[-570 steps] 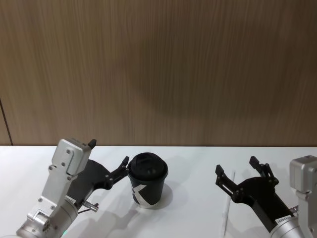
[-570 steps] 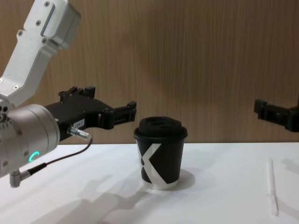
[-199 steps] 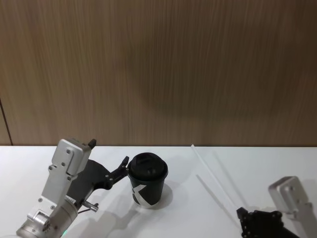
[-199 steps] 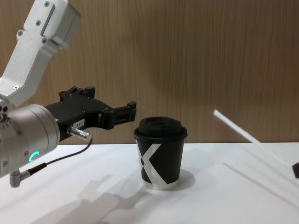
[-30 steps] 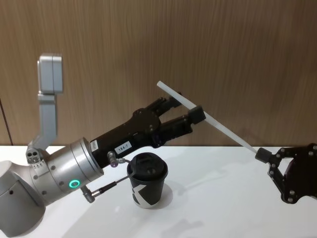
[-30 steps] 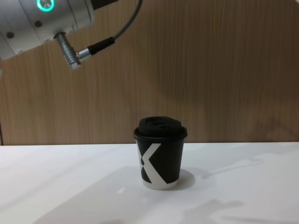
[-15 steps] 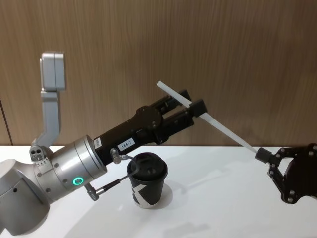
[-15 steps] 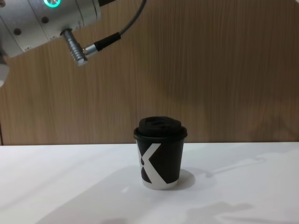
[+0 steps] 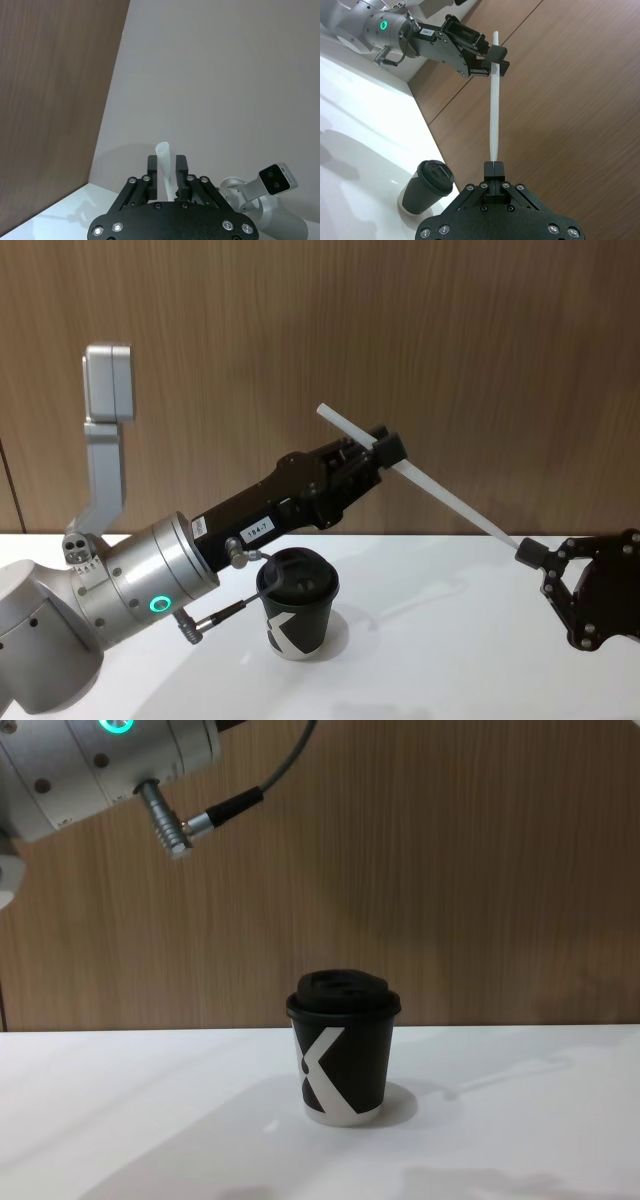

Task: Pick up the straw with one hand, pass it to the other hand, and insert it into the cup.

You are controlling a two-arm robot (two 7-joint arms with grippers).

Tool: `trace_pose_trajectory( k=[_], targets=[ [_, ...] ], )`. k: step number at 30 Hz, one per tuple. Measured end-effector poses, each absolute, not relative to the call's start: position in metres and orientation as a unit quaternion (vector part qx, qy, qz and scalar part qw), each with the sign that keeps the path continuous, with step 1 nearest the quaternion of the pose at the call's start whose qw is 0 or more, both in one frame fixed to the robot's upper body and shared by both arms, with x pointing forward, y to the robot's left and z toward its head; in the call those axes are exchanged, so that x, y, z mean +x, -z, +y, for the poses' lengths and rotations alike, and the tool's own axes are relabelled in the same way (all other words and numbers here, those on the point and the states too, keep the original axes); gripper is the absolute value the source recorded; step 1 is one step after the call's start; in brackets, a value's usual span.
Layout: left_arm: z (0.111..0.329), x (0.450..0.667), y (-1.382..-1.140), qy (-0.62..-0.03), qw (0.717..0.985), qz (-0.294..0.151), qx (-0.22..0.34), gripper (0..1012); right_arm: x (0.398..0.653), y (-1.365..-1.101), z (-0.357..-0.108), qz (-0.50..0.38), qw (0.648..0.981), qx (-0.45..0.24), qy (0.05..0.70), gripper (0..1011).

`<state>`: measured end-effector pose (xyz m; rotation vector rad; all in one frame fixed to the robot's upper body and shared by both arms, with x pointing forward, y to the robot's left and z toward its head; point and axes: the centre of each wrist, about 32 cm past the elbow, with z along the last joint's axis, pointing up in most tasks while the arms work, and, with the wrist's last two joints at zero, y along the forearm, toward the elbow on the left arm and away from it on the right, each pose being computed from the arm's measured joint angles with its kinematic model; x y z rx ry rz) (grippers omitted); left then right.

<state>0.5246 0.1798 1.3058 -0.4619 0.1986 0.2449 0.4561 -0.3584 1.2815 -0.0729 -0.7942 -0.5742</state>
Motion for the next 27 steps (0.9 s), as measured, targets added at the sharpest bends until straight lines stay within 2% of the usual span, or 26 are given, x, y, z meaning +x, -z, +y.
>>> trace_pose_trajectory(
  k=[2, 4, 5, 8, 17, 22, 23, 26, 27],
  targets=[
    [0.1796, 0.5246, -1.3058, -0.121, 0.961, 0.098, -0.228, 184, 0.4561, -1.2815, -0.3584, -0.381, 0.882, -0.035, 0.276, 0],
    [0.1796, 0.5247, -1.3058, -0.121, 0.961, 0.098, -0.228, 155, 0.4561, -1.2815, -0.3584, -0.381, 0.882, -0.035, 0.276, 0],
    [0.1795, 0.5247, -1.3058, -0.121, 0.961, 0.098, -0.228, 89, 0.4561, -1.2815, -0.3584, -0.381, 0.882, -0.035, 0.276, 0],
    [0.1794, 0.5248, -1.3058, -0.120, 0.961, 0.099, -0.228, 33, 0.4561, -1.2815, -0.3584, -0.381, 0.882, -0.035, 0.276, 0],
    [0.1792, 0.5249, -1.3061, -0.120, 0.961, 0.099, -0.229, 5, 0.4561, -1.2815, -0.3584, -0.381, 0.882, -0.035, 0.276, 11],
    [0.1793, 0.5249, -1.3061, -0.120, 0.961, 0.099, -0.229, 6, 0.4561, -1.2815, -0.3584, -0.381, 0.882, -0.035, 0.276, 146],
    [0.1793, 0.5249, -1.3061, -0.120, 0.961, 0.099, -0.229, 5, 0.4561, -1.2815, -0.3584, -0.381, 0.882, -0.035, 0.276, 202],
    [0.1795, 0.5249, -1.3061, -0.121, 0.961, 0.098, -0.229, 5, 0.4561, -1.2815, -0.3584, -0.381, 0.882, -0.035, 0.276, 257],
    [0.1795, 0.5249, -1.3061, -0.122, 0.961, 0.097, -0.229, 5, 0.4561, -1.2815, -0.3584, -0.381, 0.882, -0.035, 0.276, 313]
  ],
)
